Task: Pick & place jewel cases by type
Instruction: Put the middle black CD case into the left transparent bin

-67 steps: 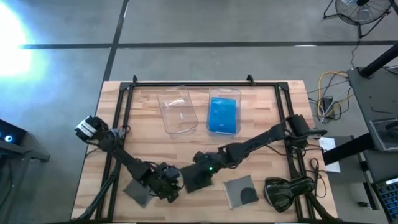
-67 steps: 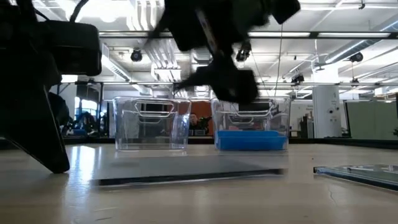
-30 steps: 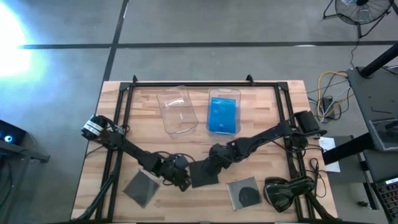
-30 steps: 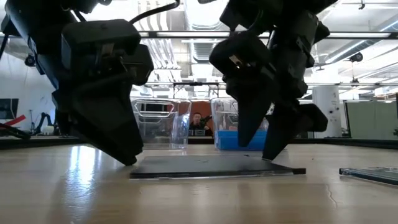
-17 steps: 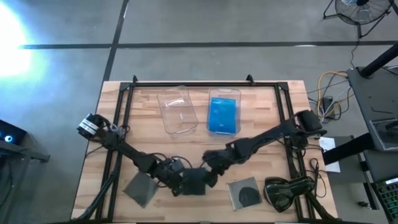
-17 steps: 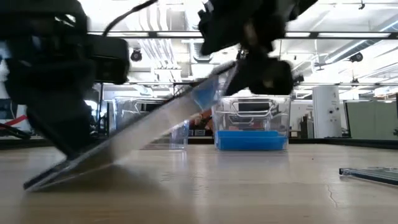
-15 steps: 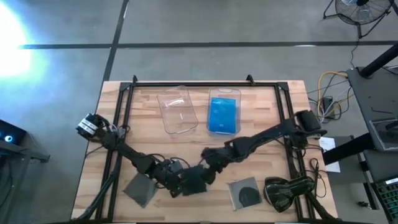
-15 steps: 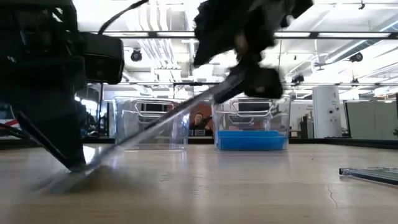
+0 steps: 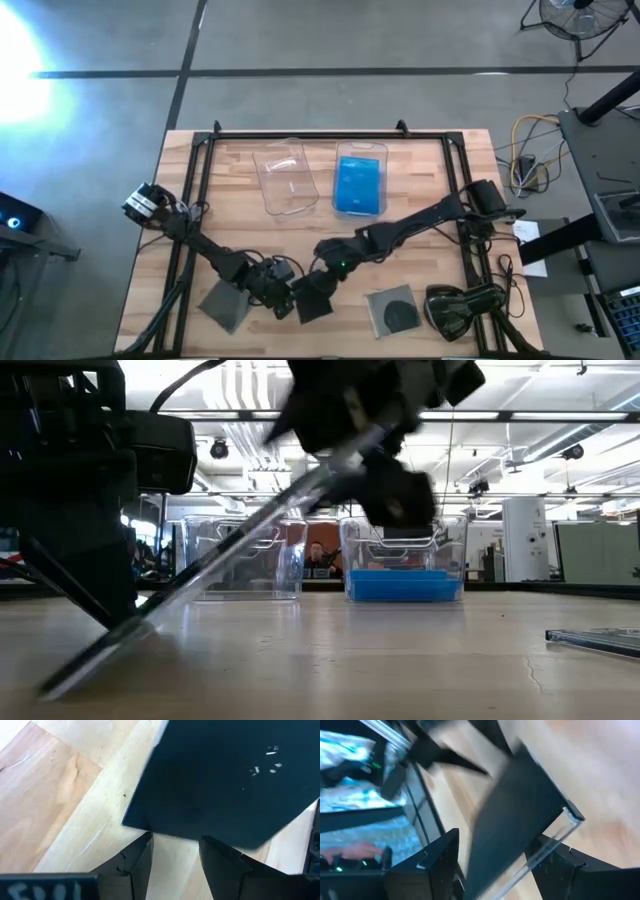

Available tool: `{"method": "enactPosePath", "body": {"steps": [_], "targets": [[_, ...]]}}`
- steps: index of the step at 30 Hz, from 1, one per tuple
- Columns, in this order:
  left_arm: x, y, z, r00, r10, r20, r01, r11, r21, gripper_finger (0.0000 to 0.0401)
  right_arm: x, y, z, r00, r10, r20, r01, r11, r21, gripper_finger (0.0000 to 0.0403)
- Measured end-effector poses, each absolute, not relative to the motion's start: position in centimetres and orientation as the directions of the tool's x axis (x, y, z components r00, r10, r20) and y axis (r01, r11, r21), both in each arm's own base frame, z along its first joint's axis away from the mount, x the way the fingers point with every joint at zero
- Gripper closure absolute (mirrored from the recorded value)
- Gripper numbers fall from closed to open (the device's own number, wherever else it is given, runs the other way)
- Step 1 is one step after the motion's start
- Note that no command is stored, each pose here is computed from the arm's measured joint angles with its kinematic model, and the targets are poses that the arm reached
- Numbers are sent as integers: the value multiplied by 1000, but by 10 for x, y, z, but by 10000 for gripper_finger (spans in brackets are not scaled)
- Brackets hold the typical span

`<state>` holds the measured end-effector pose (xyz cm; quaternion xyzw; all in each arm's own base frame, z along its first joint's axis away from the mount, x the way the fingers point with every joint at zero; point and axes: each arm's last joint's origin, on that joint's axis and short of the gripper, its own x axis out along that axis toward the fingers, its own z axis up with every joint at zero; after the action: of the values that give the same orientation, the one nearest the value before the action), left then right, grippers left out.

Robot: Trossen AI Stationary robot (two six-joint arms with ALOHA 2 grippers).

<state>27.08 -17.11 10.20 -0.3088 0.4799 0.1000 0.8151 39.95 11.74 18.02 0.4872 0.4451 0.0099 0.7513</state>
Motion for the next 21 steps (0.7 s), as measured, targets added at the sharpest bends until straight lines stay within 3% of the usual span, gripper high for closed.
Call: {"method": "enactPosePath", "body": {"steps": [6,17,21], "targets": [[271,-170,103,541,-86,-836,-492,774,-398,254,395,118,174,552,489,-675,490,465,737,205],[273,-174,122,588,-76,-805,-484,764,-426,254,396,112,174,555,480,-680,493,468,733,364],[257,-179,145,565,-87,-820,-482,772,-414,254,396,104,185,590,456,-667,451,499,740,389]]}}
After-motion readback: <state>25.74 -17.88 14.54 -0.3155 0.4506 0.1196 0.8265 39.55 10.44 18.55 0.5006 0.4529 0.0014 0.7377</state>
